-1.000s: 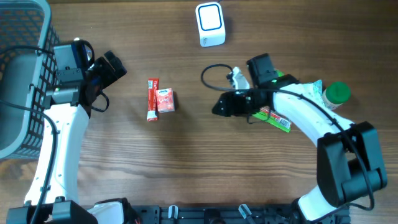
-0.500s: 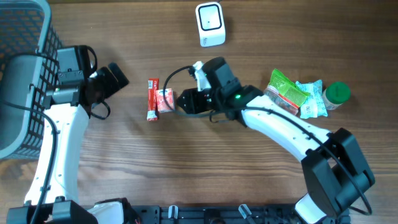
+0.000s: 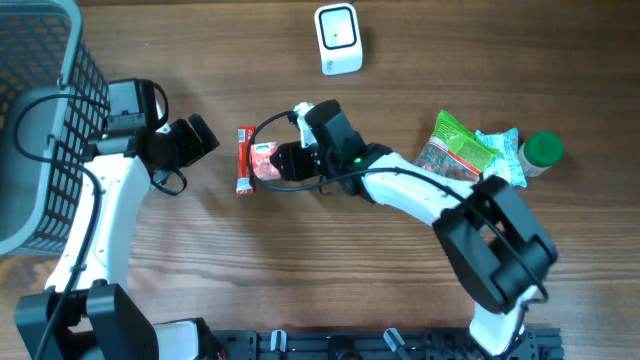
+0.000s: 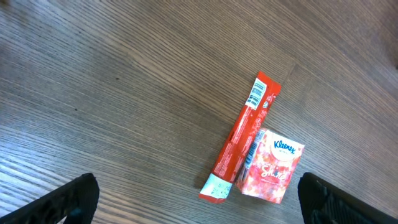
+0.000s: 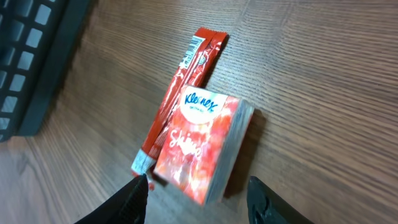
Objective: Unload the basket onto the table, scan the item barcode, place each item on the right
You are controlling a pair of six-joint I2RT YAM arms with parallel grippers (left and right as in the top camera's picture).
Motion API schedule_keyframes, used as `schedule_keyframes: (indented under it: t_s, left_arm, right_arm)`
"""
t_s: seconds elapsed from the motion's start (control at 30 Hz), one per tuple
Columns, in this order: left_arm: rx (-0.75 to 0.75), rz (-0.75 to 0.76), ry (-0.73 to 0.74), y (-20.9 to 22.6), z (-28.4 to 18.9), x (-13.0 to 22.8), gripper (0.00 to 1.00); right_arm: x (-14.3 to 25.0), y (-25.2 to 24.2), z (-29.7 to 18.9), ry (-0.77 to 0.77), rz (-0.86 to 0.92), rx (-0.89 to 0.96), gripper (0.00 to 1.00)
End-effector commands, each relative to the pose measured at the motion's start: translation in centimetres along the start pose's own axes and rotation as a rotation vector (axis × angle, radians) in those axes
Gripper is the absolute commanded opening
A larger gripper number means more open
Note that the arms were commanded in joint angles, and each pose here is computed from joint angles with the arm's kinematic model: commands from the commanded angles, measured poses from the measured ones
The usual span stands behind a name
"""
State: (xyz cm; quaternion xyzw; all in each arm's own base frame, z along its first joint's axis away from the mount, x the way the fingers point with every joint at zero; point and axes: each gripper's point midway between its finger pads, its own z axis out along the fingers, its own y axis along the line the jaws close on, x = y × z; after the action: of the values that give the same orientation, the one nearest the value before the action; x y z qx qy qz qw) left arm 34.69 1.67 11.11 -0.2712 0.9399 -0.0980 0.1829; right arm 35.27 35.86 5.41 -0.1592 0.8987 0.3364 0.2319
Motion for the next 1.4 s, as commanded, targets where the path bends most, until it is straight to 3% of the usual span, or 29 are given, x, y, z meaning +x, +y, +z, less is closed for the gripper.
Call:
schedule_keyframes:
  t_s: [0.0, 1.37]
  left_arm:
    - [0.013, 0.011, 0.012, -0.2, 0.2, 0.3, 1.00]
    - [0.013, 0.011, 0.012, -0.2, 0.2, 0.3, 1.00]
  right_arm:
    - [0.8, -0.1, 1.7, 0.019, -0.001, -0.022, 0.52]
    - [1.0, -0.9, 3.9, -0.025, -0.026, 0.009, 0.49]
